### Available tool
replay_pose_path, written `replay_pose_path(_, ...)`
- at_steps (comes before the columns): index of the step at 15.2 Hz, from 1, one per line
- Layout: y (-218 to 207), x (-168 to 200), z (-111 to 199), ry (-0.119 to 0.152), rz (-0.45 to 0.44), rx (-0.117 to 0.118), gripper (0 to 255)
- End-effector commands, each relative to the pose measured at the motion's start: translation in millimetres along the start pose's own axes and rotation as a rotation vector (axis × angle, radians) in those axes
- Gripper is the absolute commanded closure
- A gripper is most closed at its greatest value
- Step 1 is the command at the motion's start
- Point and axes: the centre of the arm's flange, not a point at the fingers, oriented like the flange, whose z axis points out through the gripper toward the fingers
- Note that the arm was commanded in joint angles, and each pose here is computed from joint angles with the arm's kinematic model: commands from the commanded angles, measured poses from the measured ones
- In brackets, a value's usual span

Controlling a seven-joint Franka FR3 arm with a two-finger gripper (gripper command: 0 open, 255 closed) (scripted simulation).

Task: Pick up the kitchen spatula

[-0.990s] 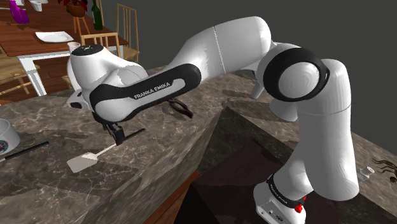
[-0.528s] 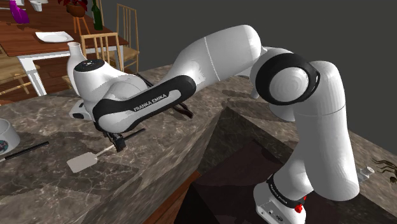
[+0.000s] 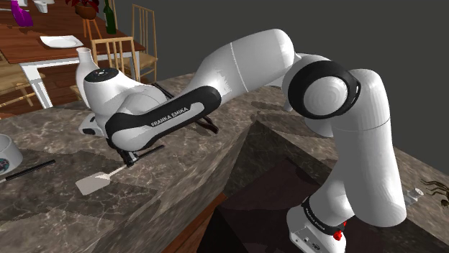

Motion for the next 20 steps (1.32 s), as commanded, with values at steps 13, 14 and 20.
replay_pose_path(13, -0.4, -3.1, -52.6, 0.000, 0.000, 0.000, 255)
replay_pose_path(14, -0.4, -3.5, -57.8, 0.000, 0.000, 0.000, 255)
replay_pose_path(20, -0.4, -4.9, -79.7, 0.000, 0.000, 0.000, 255)
